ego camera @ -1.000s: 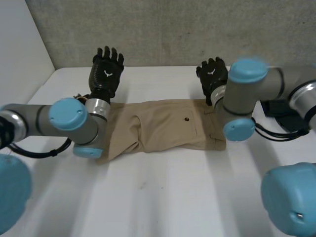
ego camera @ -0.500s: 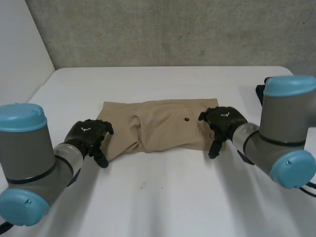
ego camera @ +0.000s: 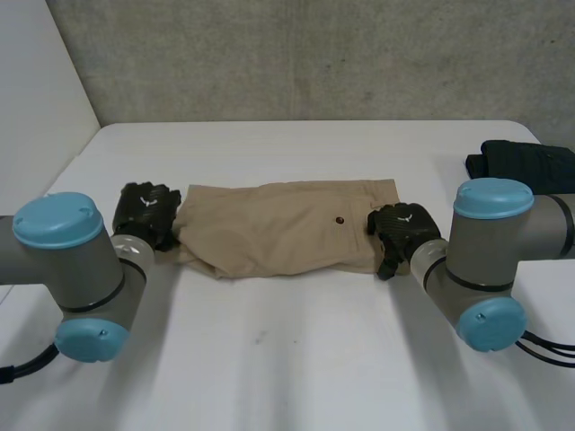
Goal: Fold the laundry.
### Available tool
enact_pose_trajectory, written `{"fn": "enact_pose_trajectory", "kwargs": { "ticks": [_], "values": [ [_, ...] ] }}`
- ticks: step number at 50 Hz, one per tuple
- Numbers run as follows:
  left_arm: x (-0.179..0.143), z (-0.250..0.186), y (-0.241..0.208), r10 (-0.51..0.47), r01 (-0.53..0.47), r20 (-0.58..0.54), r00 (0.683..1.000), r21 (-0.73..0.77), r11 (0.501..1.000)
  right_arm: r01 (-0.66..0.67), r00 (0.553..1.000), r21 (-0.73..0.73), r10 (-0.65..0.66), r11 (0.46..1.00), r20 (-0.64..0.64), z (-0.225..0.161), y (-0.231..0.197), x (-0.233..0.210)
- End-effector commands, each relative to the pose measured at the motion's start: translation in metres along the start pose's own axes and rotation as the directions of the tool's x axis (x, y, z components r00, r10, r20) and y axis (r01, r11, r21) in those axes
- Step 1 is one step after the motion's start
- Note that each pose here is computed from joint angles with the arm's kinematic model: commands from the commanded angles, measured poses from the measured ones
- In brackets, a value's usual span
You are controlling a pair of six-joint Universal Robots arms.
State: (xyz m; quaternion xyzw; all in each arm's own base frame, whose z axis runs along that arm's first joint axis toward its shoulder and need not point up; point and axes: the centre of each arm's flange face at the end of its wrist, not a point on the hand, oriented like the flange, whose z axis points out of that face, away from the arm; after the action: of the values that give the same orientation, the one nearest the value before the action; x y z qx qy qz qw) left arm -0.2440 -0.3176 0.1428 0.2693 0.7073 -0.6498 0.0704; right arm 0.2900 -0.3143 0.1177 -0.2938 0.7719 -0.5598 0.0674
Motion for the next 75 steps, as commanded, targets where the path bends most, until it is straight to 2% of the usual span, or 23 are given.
{"fn": "enact_pose_trajectory", "kwargs": {
  "ticks": [1,10,15,22,26,30,32,37,39,43,46,50,51,54,57,61,62,65,66,67,69,70,75],
  "values": [
    [-0.001,0.004,0.003,0.098,-0.098,0.014,0.995,0.018,0.995,0.009,0.999,-0.001,-0.009,1.0,-0.035,0.011,0.004,0.002],
    [0.009,-0.011,-0.008,0.105,-0.105,-0.013,0.994,0.035,0.994,0.009,0.999,-0.001,-0.009,1.0,-0.039,0.01,0.004,0.004],
    [-0.002,-0.018,-0.027,0.094,-0.095,0.014,0.995,0.076,0.993,0.024,0.999,0.01,-0.023,1.0,-0.035,0.003,-0.004,0.007],
    [-0.015,-0.03,-0.043,0.088,-0.09,0.031,0.996,0.086,0.992,0.17,0.979,-0.021,-0.171,0.985,-0.115,-0.027,-0.014,0.047],
    [-0.021,-0.037,-0.045,0.078,-0.08,0.03,0.997,0.072,0.994,0.282,0.944,-0.095,-0.294,0.955,-0.148,-0.04,-0.003,0.075],
    [-0.023,-0.043,-0.044,0.052,-0.053,0.02,0.998,0.05,0.997,0.391,0.889,-0.164,-0.418,0.906,-0.187,-0.047,0.001,0.102],
    [-0.024,-0.045,-0.044,0.037,-0.038,0.018,0.999,0.044,0.998,0.471,0.839,-0.183,-0.503,0.863,-0.21,-0.052,-0.006,0.113],
    [-0.021,-0.048,-0.045,-0.021,0.021,-0.002,1.0,0.036,0.999,0.638,0.732,-0.104,-0.643,0.763,-0.225,-0.057,-0.04,0.098],
    [-0.021,-0.048,-0.047,-0.03,0.03,-0.005,1.0,0.042,0.999,0.706,0.689,0.006,-0.686,0.708,-0.232,-0.056,-0.064,0.07],
    [-0.021,-0.047,-0.054,-0.04,0.041,-0.005,0.999,0.067,0.997,0.752,0.658,0.226,-0.729,0.62,-0.188,-0.061,-0.089,0.008],
    [-0.017,-0.047,-0.062,-0.041,0.042,-0.014,0.999,0.094,0.995,0.746,0.633,0.353,-0.766,0.565,-0.111,-0.066,-0.087,-0.036],
    [-0.009,-0.049,-0.076,-0.046,0.05,-0.035,0.998,0.138,0.989,0.716,0.543,0.516,-0.84,0.47,0.012,-0.078,-0.069,-0.094],
    [-0.007,-0.049,-0.078,-0.05,0.055,-0.04,0.998,0.145,0.988,0.697,0.504,0.565,-0.862,0.441,0.051,-0.083,-0.06,-0.111],
    [-0.006,-0.047,-0.09,-0.074,0.081,-0.044,0.996,0.183,0.98,0.679,0.474,0.595,-0.876,0.431,0.093,-0.085,-0.049,-0.125],
    [-0.008,-0.043,-0.1,-0.116,0.122,-0.041,0.992,0.212,0.97,0.66,0.486,0.592,-0.864,0.463,0.135,-0.087,-0.044,-0.129],
    [-0.003,-0.036,-0.112,-0.17,0.181,-0.066,0.983,0.24,0.954,0.587,0.595,0.54,-0.774,0.603,0.218,-0.088,-0.046,-0.124],
    [-0.002,-0.034,-0.115,-0.181,0.194,-0.074,0.981,0.249,0.949,0.512,0.673,0.518,-0.695,0.685,0.253,-0.089,-0.056,-0.117],
    [0.009,-0.031,-0.124,-0.203,0.225,-0.11,0.973,0.263,0.938,0.32,0.824,0.469,-0.486,0.824,0.291,-0.092,-0.083,-0.089],
    [0.012,-0.031,-0.126,-0.205,0.23,-0.12,0.971,0.265,0.936,0.16,0.896,0.435,-0.315,0.886,0.312,-0.093,-0.101,-0.068],
    [0.014,-0.031,-0.128,-0.207,0.235,-0.13,0.97,0.265,0.935,0.079,0.917,0.422,-0.232,0.903,0.325,-0.094,-0.108,-0.058],
    [0.024,-0.03,-0.132,-0.207,0.244,-0.161,0.965,0.264,0.933,-0.077,0.934,0.385,-0.069,0.92,0.352,-0.094,-0.117,-0.04],
    [0.028,-0.031,-0.132,-0.205,0.247,-0.177,0.963,0.26,0.934,-0.209,0.924,0.343,0.07,0.916,0.376,-0.092,-0.123,-0.028],
    [0.061,-0.038,-0.131,-0.197,0.266,-0.305,0.932,0.207,0.941,-0.367,0.894,0.234,0.271,0.9,0.357,-0.085,-0.121,-0.002]
  ]
}}
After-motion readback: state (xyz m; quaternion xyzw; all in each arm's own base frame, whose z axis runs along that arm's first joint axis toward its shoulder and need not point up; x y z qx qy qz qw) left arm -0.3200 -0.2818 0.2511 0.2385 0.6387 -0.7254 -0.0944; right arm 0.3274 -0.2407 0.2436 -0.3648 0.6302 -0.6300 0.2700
